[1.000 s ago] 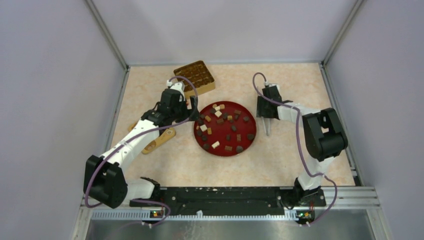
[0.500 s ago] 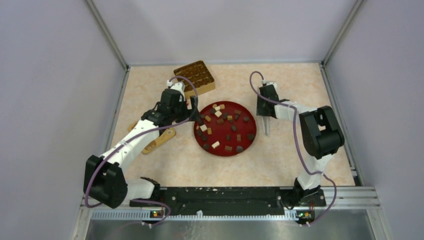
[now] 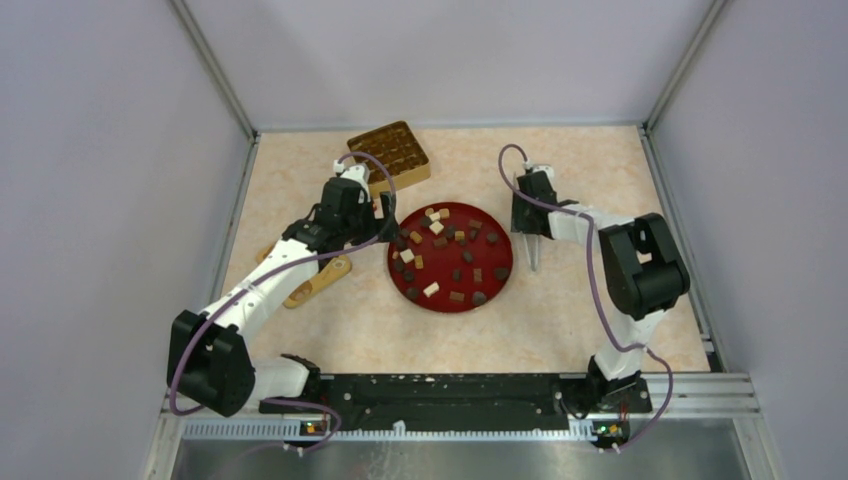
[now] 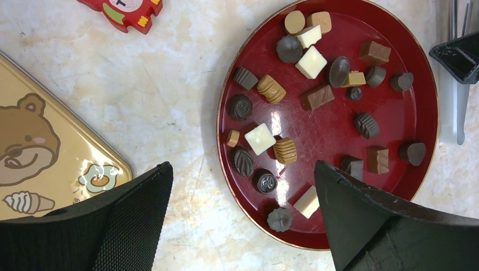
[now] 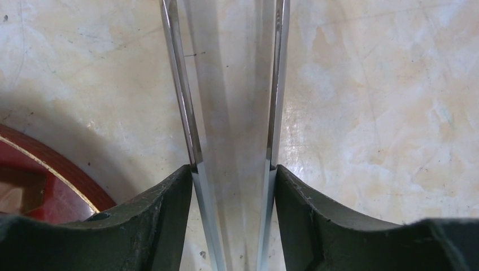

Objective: Pack the chocolate

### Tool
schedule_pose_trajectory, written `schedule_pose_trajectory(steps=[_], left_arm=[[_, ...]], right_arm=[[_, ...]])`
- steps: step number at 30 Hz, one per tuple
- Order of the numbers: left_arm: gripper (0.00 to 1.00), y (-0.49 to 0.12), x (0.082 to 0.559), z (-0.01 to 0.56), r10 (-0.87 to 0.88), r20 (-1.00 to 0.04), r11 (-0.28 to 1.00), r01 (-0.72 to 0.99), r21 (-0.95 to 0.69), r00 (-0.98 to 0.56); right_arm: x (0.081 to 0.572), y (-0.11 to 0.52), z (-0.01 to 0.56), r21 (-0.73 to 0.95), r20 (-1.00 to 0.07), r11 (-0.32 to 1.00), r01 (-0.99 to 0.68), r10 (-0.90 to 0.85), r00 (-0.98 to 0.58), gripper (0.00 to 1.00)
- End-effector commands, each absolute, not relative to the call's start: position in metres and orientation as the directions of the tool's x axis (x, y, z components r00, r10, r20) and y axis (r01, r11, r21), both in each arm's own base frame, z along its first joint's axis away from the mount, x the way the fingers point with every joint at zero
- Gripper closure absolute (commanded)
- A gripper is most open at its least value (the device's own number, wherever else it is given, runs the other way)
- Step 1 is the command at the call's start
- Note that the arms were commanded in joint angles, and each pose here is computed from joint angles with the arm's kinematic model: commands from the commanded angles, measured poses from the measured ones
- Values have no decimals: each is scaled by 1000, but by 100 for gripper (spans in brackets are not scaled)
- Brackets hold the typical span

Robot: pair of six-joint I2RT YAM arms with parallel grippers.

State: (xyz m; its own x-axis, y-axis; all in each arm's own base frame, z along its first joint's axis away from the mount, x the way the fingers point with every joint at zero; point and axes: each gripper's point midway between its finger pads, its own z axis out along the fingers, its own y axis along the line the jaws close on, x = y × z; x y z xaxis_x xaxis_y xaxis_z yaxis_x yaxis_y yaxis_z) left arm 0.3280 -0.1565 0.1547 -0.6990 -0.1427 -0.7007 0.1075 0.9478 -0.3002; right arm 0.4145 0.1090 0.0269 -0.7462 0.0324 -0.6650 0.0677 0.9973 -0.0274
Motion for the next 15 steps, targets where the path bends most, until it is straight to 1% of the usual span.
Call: schedule_pose_trajectory(steps=[1,8,13,15], left_arm=[[1,-155,331,164,-152,-720,947,109,-301,-677],[1,-154,330,165,-152,-720,947,109,-302,-677],[1,-153,329,165,-153,-721,947,107,-302,-676],[1,-153,329,165,-155,-721,948,105,-302,-676]], right_arm=[[395,108,20,-51,-630,997,64,18,-776,46],[395,109,18,-48,-625,997,61,18,-780,45],[394,110,15,-40,-618,997,67,28,-786,52],[392,112,12,-28,-611,997,67,36,-791,53]])
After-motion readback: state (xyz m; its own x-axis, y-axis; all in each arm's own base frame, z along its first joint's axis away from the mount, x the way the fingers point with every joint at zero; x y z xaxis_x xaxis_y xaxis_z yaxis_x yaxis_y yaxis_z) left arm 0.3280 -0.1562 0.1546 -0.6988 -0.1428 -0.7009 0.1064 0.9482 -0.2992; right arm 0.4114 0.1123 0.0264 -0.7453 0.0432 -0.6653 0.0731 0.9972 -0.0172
